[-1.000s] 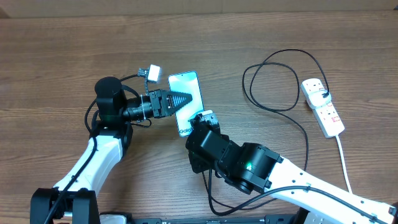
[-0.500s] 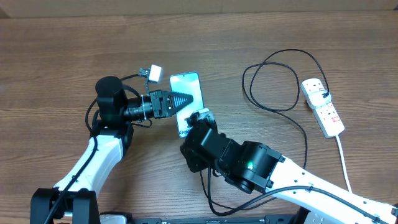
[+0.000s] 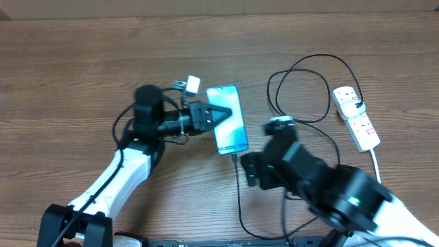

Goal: Plug charger to phone and switch on socket
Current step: 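Lower the phone flat onto the table with the left gripper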

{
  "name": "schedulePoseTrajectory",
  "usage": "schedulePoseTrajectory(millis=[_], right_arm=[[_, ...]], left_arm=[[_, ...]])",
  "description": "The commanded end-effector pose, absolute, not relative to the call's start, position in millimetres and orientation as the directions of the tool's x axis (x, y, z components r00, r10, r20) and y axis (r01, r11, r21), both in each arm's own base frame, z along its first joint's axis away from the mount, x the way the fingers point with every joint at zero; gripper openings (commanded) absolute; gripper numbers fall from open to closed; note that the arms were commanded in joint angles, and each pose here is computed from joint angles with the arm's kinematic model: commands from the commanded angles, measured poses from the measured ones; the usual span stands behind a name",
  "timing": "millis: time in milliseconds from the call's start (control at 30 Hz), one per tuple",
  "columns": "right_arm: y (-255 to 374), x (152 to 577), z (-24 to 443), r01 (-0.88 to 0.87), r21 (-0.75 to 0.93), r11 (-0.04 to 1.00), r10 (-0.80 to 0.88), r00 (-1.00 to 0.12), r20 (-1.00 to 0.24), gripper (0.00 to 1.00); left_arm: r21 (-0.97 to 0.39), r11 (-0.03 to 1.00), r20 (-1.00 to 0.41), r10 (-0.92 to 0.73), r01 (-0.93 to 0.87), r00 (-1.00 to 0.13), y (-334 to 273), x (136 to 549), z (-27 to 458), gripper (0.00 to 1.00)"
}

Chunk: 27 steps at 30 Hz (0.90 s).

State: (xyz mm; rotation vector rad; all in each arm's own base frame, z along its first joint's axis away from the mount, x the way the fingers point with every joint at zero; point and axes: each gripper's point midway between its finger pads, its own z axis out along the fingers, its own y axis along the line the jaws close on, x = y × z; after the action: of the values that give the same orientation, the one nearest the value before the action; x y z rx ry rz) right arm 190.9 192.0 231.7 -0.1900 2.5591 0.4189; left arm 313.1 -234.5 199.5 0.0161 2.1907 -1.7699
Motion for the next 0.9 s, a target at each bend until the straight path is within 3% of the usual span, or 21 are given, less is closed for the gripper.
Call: schedulePoseTrajectory(millis=[0, 100, 300, 500, 700, 867], right_arm=[[150, 197, 263, -0.135, 0.231, 0.964, 0.042, -0.775, -0.63, 0.92], [137, 195, 272, -0.116, 0.247, 0.962, 0.077, -0.752, -0.654, 0.94], [135, 193, 275, -0.118, 0.256, 0.959, 0.084, -0.747, -0.66, 0.95], [135, 193, 272, -0.116, 0.248, 0.962, 0.078, -0.752, -0.654, 0.96], [132, 190, 268, -0.112, 0.234, 0.966, 0.068, -0.762, -0.644, 0.99], [131, 189, 267, -0.111, 0.228, 0.967, 0.063, -0.765, -0.641, 1.0]], left_arm=[[-0.872, 0.413, -0.352, -0.152, 0.264, -0.924, -237, 325, 189, 0.04], [-0.802, 0.555, -0.325, -0.093, 0.222, -0.941, -222, 322, 163, 0.04], [-0.74, 0.607, -0.346, 0.028, 0.291, -0.938, -200, 322, 137, 0.04], [-0.746, 0.572, -0.333, 0.126, 0.342, -0.935, -196, 321, 96, 0.04], [-0.794, 0.523, -0.301, 0.104, 0.31, -0.948, -193, 337, 60, 0.04], [-0.782, 0.549, -0.312, 0.068, 0.296, -0.948, -180, 350, 49, 0.04]])
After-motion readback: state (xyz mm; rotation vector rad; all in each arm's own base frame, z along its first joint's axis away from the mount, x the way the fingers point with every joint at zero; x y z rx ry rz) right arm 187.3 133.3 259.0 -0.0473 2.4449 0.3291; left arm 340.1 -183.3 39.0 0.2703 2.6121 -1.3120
